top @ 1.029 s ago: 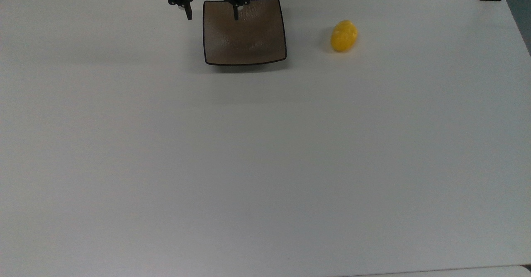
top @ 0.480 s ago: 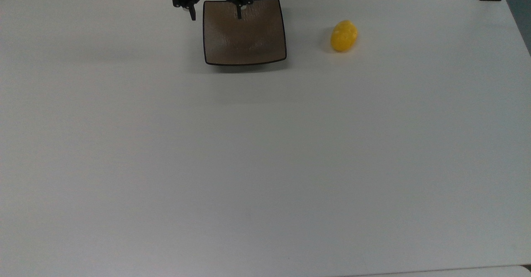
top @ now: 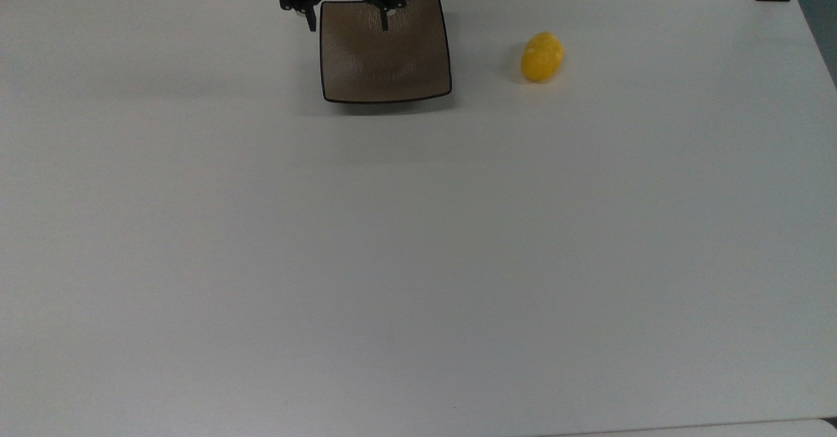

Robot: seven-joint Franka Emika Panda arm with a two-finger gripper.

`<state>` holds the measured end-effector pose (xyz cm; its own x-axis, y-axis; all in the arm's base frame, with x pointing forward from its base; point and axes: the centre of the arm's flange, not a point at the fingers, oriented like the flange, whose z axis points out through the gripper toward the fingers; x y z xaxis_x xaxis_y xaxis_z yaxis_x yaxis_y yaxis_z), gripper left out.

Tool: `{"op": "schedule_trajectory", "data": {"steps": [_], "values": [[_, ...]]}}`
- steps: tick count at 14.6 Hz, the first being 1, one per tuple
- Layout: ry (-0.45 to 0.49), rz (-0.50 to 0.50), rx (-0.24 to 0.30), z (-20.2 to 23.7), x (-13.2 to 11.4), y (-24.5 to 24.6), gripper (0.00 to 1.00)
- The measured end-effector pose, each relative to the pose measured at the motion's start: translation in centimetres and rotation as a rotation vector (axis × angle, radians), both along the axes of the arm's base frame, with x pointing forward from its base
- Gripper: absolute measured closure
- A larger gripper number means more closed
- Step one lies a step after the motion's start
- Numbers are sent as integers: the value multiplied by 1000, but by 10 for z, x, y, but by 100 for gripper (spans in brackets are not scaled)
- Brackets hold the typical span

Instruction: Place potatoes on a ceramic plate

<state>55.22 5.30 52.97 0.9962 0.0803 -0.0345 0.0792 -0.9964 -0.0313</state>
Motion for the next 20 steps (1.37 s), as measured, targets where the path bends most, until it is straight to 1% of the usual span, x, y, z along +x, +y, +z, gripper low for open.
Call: {"op": "schedule_trajectory", "data": {"steps": [2,4,6,8,11,13,15,17,18,20], "values": [[3,2,10,0,-3,23,0],[7,27,9,-1,-9,61,0],[12,42,7,-4,-15,88,0],[19,56,3,-7,-24,122,0],[40,84,-7,-16,-40,158,0],[70,88,3,-27,-54,181,0],[104,39,-4,-42,-70,203,0],[113,-48,-21,-61,-86,226,0],[111,-97,-28,-71,-95,239,0],[87,-173,-21,-84,-103,254,0]]}}
